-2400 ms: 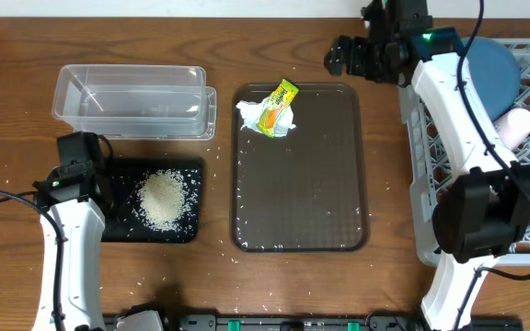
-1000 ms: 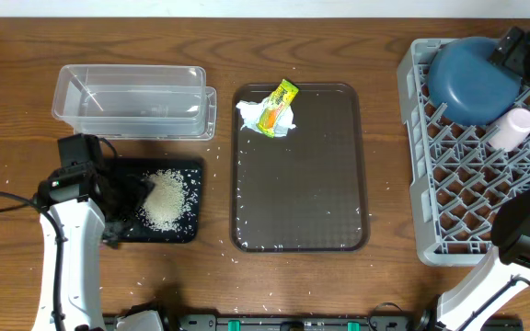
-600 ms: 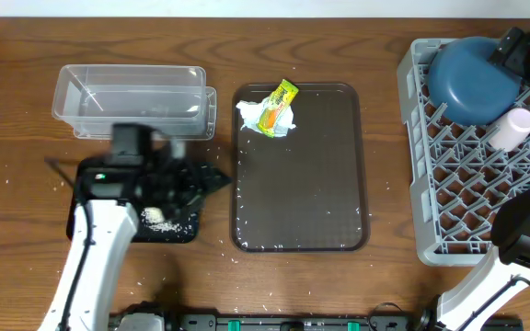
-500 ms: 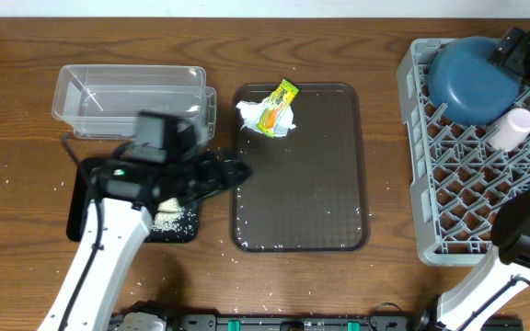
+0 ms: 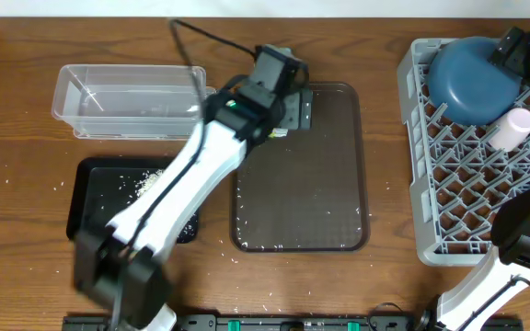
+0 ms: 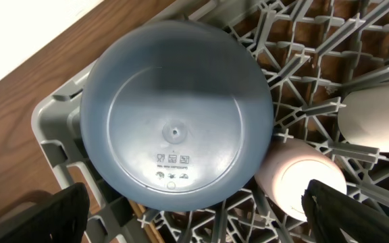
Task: Sort waste into correct bins and load items into the dishwasher rack
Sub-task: 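Reach the left gripper to the yellow wrapper and grasp it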
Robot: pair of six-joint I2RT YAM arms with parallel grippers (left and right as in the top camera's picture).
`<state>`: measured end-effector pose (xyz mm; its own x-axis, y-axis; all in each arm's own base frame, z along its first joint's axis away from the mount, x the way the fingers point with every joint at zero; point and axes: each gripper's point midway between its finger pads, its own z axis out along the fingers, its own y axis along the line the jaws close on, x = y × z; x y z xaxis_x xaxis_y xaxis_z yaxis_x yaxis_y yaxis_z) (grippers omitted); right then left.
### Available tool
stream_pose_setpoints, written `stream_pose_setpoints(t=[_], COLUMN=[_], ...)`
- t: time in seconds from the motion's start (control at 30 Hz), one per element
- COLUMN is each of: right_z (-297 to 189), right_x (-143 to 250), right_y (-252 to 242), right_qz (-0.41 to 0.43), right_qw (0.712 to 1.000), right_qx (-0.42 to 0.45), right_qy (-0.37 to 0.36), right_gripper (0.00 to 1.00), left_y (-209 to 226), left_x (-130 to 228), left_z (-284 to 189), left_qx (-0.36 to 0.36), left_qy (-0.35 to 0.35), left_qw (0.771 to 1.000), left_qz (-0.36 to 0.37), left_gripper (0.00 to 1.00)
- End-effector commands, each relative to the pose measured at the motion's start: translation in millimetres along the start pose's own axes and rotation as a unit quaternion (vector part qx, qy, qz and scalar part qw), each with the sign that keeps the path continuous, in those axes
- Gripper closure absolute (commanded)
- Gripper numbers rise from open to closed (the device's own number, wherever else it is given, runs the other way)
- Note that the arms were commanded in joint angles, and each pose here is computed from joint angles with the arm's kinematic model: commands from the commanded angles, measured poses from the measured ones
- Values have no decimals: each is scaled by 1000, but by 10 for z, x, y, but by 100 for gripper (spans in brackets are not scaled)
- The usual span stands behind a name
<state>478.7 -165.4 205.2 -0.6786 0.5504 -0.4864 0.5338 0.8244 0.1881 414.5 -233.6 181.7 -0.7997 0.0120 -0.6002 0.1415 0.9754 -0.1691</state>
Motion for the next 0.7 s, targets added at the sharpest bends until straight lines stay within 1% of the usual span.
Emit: stream_pose_setpoints(t=[0.0,0.23,0.37,0.53,0.67], right_z=[-148,-148,-148,-148,-148], right_x=[-73,-73,-73,-73,-73], right_y=[10,10,10,10,10], right_qz=[4,4,4,4,4], right_qw=[1000,1000,1000,1000,1000], right_qx=[-1,-1,-1,-1,-1], right_qy=[-18,-18,-18,-18,-18], right_gripper=[1,1,1,1,1], left_y=[236,178,235,338,369], left_x=[-86,-127,-117,42,115], left_z=[314,923,1201,1402,1462], left_qx=[-79,-69,-71,-84,-89], left_qy=[-26,-52,-60,-37,-26], left_qw=[996,996,996,996,996], left_qz=[15,7,-1,1,2], left_gripper=[7,7,7,8,14])
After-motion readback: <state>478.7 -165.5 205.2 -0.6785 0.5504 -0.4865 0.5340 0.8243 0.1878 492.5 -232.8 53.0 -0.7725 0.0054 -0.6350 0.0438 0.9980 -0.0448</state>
